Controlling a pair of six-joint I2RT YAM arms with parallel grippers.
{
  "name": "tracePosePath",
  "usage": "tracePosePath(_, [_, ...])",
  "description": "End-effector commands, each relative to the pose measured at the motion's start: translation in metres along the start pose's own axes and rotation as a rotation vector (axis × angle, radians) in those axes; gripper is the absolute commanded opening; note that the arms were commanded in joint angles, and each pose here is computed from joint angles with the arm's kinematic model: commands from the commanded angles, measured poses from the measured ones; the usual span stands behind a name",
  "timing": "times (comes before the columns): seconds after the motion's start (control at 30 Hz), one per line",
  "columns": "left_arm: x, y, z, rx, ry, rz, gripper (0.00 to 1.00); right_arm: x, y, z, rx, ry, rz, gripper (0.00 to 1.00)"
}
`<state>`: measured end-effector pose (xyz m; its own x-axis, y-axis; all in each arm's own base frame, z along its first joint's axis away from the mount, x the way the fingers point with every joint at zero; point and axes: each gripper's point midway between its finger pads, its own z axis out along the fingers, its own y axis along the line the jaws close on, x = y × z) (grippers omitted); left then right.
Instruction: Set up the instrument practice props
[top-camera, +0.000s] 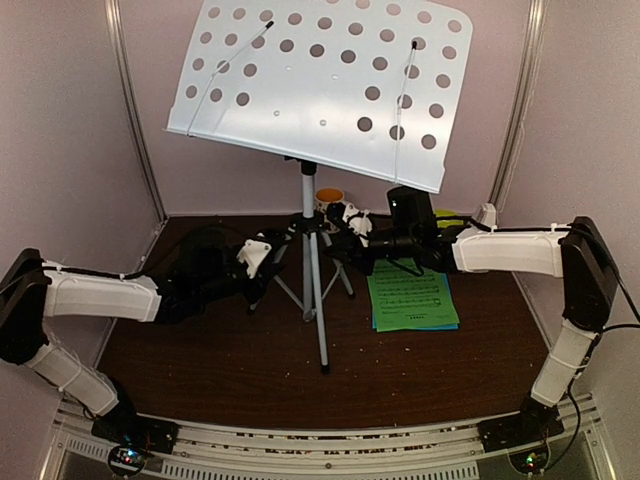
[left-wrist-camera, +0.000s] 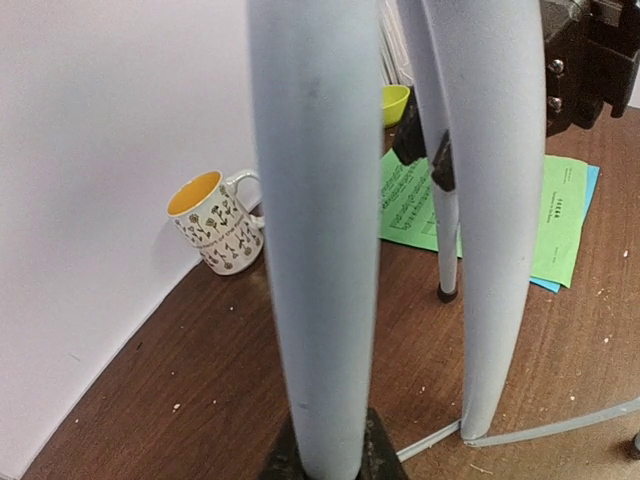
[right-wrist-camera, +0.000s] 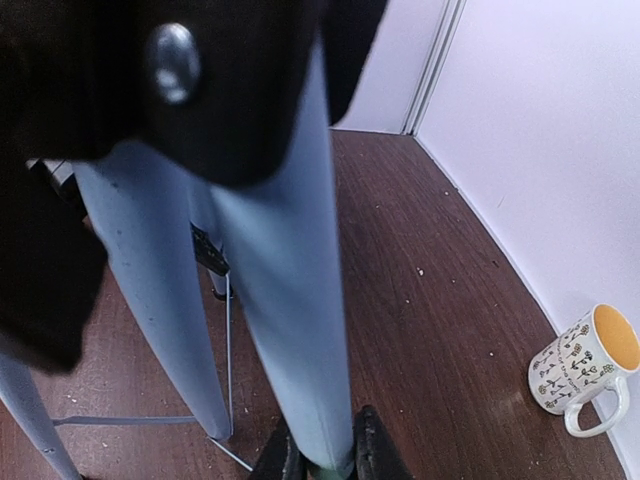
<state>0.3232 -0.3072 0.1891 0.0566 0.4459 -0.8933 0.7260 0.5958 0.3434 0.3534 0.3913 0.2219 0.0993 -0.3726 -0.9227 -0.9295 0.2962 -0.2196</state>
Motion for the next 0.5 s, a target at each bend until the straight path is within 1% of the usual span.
tracePosePath(0.0, [-0.021,0.009,0.002,-0.008,-0.092,0.063,0.0,-0.021,-0.064,-0.023,0.218,-0.052,0.044,0.0])
tracePosePath(0.1, [-0.019,0.008,0.009,0.0,-0.089,0.059,0.0,-0.027,-0.067,-0.025,0.227,-0.049,0.028,0.0])
tracePosePath(0.27, [-0.019,0.002,0.018,0.031,-0.102,0.038,0.0,-0.028,-0.074,-0.023,0.235,0.002,-0.025,0.0])
tracePosePath(0.47, [-0.012,-0.004,0.018,0.05,-0.102,0.031,0.0,-0.025,-0.078,-0.021,0.226,0.036,-0.046,0.0])
